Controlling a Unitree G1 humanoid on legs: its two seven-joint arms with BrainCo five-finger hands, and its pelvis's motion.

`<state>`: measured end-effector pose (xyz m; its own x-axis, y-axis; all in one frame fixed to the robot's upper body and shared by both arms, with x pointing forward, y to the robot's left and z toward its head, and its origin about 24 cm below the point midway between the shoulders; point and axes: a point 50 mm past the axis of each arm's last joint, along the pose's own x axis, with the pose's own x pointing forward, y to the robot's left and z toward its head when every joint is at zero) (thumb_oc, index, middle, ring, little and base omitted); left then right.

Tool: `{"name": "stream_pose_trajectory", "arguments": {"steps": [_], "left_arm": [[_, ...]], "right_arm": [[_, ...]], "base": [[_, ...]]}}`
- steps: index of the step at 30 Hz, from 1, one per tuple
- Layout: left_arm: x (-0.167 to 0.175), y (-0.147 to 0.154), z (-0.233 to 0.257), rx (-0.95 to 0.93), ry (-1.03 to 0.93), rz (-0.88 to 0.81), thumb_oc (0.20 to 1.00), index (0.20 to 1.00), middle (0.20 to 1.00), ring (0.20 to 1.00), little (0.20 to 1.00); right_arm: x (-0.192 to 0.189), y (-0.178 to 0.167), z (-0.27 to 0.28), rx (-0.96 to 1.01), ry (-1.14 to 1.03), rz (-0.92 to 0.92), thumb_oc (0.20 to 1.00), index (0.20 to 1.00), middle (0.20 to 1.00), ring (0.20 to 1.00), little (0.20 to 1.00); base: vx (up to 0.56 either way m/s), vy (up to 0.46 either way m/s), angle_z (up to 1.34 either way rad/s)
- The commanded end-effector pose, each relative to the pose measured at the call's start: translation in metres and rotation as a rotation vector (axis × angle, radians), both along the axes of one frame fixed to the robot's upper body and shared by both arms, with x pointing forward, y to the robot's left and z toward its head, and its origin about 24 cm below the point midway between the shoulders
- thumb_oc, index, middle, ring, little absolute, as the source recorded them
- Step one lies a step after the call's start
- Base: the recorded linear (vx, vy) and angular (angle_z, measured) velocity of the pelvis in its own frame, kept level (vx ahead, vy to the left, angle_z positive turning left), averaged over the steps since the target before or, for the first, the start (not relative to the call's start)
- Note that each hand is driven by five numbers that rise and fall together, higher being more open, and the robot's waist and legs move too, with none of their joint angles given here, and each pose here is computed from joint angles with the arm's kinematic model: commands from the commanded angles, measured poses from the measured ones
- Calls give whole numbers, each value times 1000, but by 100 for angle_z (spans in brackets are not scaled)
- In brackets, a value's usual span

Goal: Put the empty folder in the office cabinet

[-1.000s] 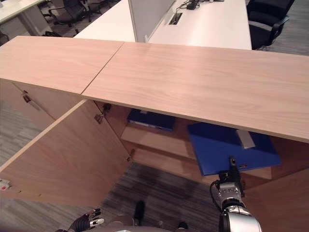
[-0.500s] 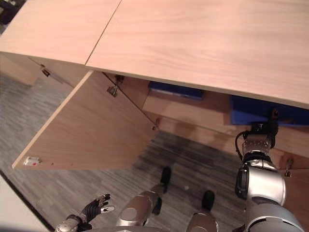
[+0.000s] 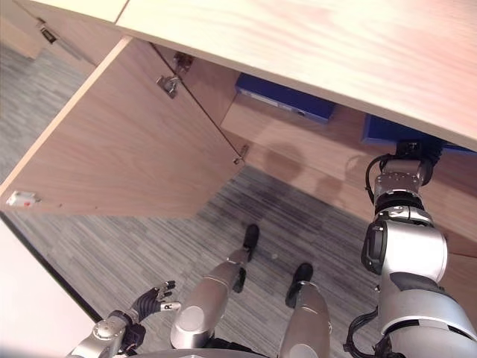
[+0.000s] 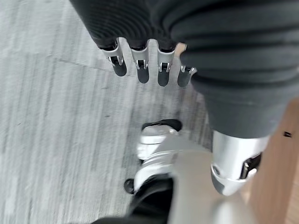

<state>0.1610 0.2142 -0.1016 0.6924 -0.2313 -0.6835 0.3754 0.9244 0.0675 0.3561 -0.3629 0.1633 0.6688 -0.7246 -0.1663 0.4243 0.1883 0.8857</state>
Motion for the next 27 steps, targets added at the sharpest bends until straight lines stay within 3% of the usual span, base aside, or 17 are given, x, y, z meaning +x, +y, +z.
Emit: {"name": "stream_pose_trajectory", "arguments": {"steps": [1, 6, 14, 20, 27], "left_arm": [[-1, 19, 3, 48, 1, 16, 1000, 1000, 1000, 1000, 1000], [-3, 35, 7, 86, -6, 42, 1000, 1000, 1000, 1000, 1000], [13, 25, 13, 68, -55, 2, 1000, 1000, 1000, 1000, 1000], [-5, -4, 0, -13, 4, -63, 1000, 1000, 1000, 1000, 1000], [-10, -7, -4, -6, 28, -79, 1000, 1000, 1000, 1000, 1000]], "right_arm": [[-11, -25, 76, -195, -161, -77, 200, 200, 200, 200, 200], [-6, -18, 93, -207, -196, -61, 200, 200, 200, 200, 200], [-26, -39, 135, -223, -280, -147, 200, 200, 200, 200, 200], [-37, -50, 146, -266, -270, -184, 200, 200, 200, 200, 200], [-32, -41, 157, -284, -281, -173, 200, 200, 200, 200, 200]], "base": [[107, 62, -9], [-1, 37, -33], [3, -91, -12], [65, -16, -18], [30, -100, 2]]}}
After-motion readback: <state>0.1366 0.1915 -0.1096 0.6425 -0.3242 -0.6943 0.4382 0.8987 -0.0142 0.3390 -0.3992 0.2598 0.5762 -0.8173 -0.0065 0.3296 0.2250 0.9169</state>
